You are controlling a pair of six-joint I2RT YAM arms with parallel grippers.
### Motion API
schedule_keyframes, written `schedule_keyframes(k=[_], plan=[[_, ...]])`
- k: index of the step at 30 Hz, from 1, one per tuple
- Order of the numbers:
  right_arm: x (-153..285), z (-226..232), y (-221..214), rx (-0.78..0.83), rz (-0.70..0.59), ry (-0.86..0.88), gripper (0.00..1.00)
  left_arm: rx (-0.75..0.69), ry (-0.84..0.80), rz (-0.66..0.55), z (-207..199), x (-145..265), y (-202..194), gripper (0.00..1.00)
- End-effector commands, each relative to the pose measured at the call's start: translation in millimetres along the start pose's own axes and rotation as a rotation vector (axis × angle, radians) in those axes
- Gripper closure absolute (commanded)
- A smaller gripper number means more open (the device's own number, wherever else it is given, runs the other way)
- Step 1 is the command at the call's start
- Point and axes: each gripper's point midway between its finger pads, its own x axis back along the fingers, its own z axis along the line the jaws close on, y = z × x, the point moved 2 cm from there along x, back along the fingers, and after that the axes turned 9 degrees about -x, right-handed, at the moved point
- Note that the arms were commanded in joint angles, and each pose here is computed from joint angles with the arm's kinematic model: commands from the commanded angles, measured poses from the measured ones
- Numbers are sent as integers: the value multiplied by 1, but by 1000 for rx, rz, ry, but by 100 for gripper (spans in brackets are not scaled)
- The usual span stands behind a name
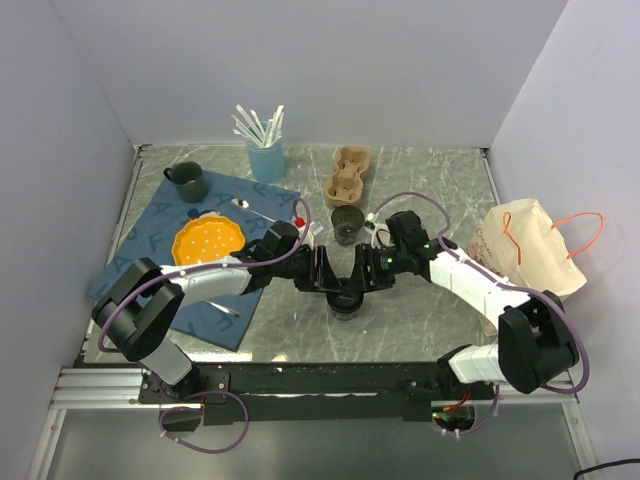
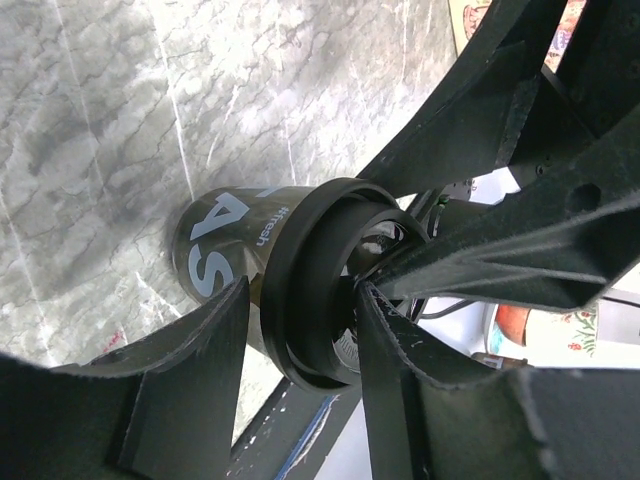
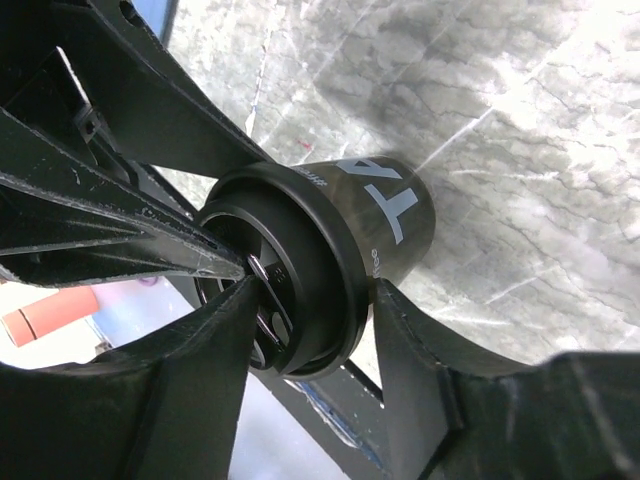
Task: Pack the takeout coffee
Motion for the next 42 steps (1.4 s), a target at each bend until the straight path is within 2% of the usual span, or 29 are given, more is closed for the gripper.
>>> schedule_keyframes(k=[1,9,14,18,24,34,42], plan=[[18,31,25,44,-49,62,41,65,180,139,46,-10,-51,55],[51,45,32,-56,-128,36,36,71,206,140,50,-9,-56,56],[66,37,19,-145,-184,-24,37,72,215,139,52,-9,-59,55],[67,27,14,-153,-211,-61,37,69,214,143,53,-11,-59,55],[66,12,6,-181,-212,-118,43,50,192,146,45,-15,-52,54],[61,-15,-20,-317,-238,-171,55,31,164,141,31,-19,-45,53],[60,-23,-25,-350,-263,-171,60,16,154,144,23,-26,-43,53]])
